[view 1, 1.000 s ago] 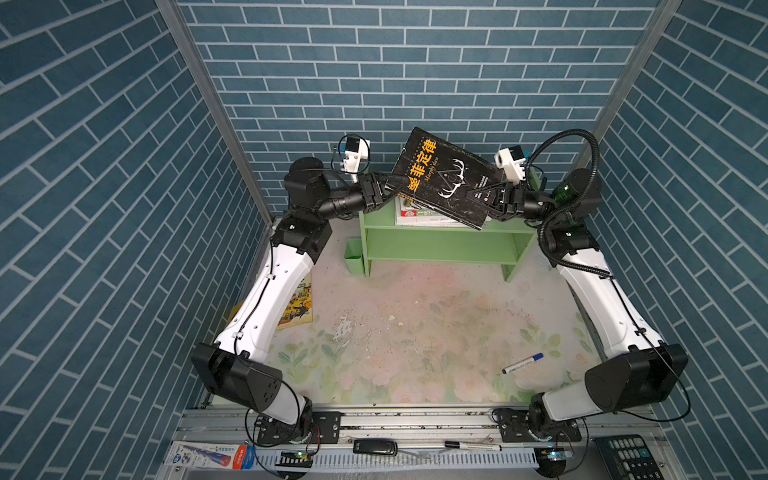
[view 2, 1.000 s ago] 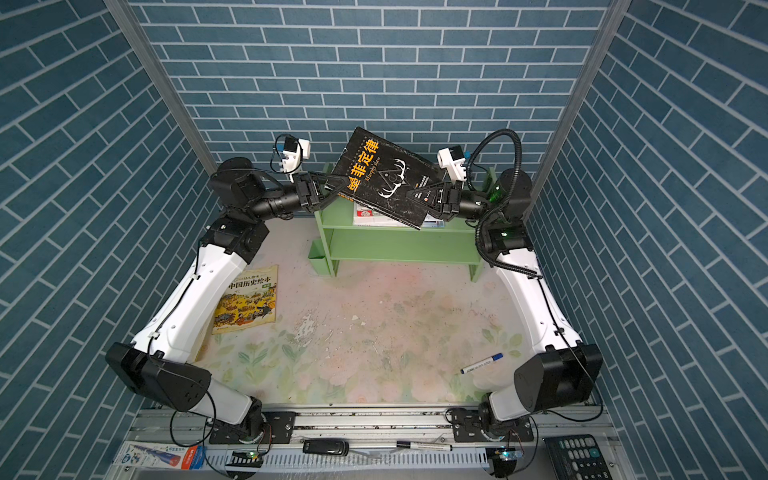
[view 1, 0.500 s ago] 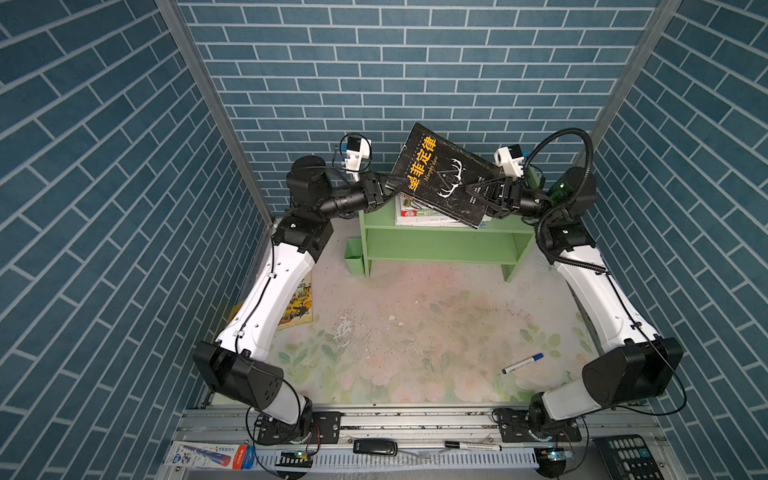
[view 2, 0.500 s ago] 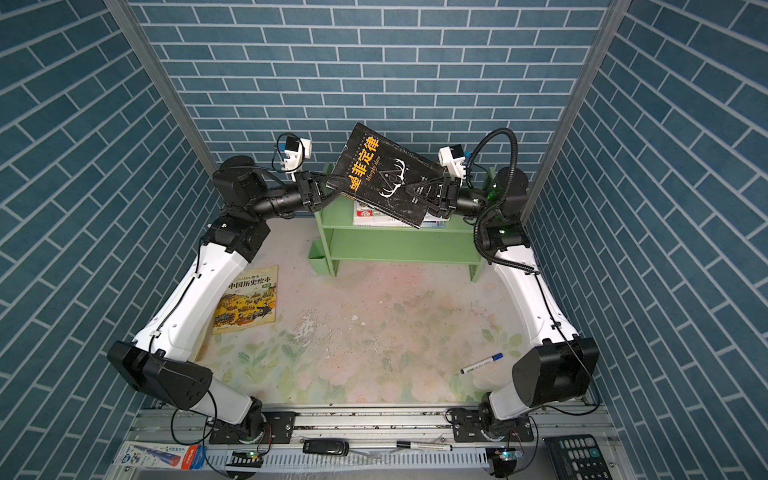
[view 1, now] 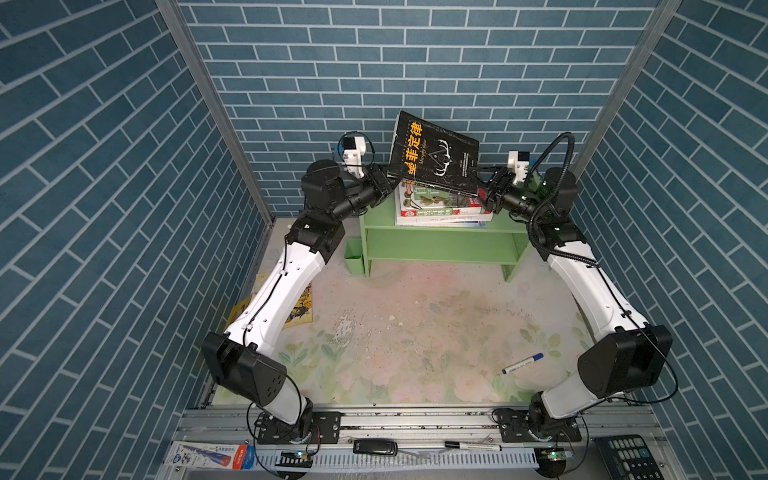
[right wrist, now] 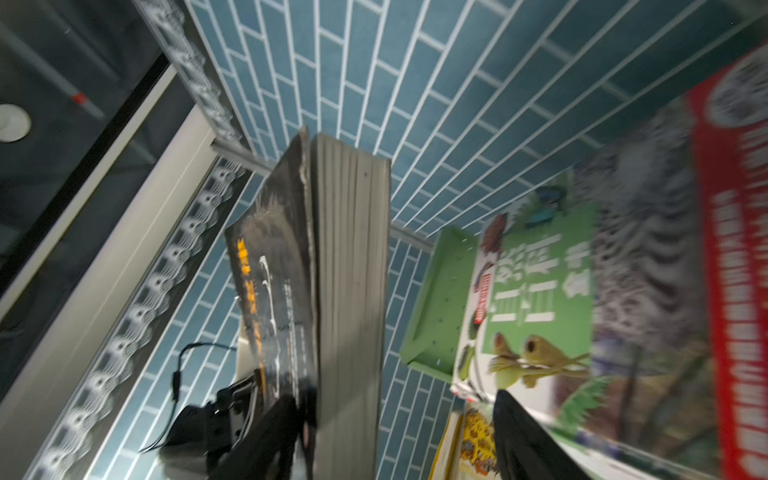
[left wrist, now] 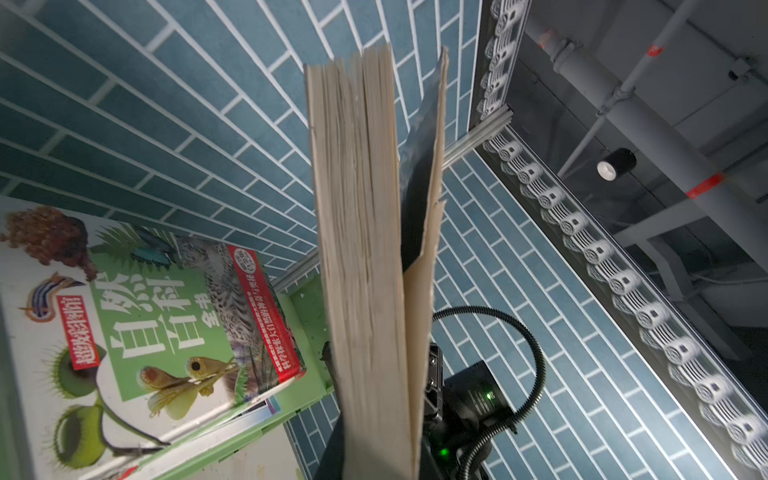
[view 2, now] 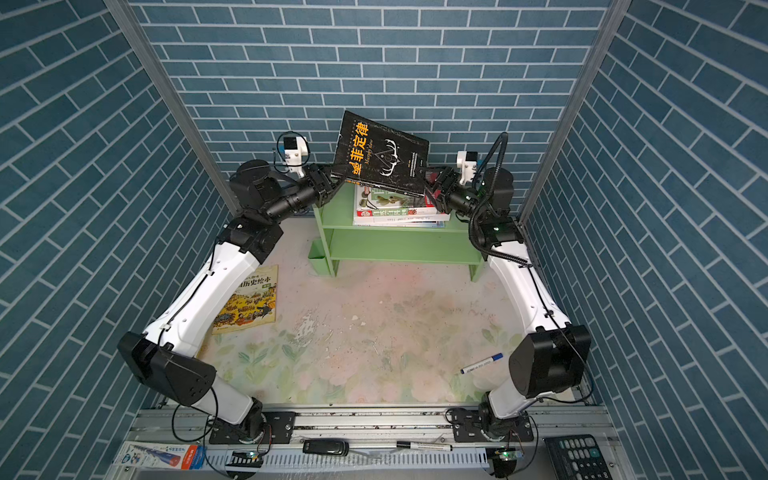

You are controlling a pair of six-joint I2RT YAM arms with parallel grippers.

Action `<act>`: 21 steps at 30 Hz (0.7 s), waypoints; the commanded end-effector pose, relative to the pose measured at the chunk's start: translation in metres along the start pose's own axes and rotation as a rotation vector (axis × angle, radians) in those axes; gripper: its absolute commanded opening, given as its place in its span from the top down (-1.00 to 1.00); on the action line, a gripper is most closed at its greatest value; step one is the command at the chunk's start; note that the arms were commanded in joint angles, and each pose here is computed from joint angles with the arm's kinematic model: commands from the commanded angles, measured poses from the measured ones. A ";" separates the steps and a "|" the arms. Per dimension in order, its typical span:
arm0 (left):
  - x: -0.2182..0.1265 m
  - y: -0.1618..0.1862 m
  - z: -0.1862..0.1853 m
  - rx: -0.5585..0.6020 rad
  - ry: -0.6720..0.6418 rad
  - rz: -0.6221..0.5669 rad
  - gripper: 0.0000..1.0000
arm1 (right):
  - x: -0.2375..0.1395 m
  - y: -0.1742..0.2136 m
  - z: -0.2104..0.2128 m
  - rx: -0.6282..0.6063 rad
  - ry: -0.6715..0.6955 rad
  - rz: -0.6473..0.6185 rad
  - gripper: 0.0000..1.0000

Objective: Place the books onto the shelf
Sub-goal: 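Lower the black book onto the encyclopedia with both grippers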

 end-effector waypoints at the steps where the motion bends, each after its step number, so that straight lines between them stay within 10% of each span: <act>1: 0.009 -0.018 -0.028 0.058 0.040 -0.121 1.00 | -0.034 -0.028 -0.008 -0.186 0.254 -0.183 -0.48; 21: 0.074 0.008 0.035 -0.031 -0.061 -0.111 1.00 | -0.056 -0.041 -0.030 -0.492 0.470 -0.234 -0.48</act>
Point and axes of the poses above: each gripper's point midway between its finger pads, its own x axis out along the fingers, its own z axis along the line the jaws close on, y = z × x, the point moved 1 cm from there along -x, back along the fingers, and after that the axes turned 6 degrees about -x, right-handed, at the moved point
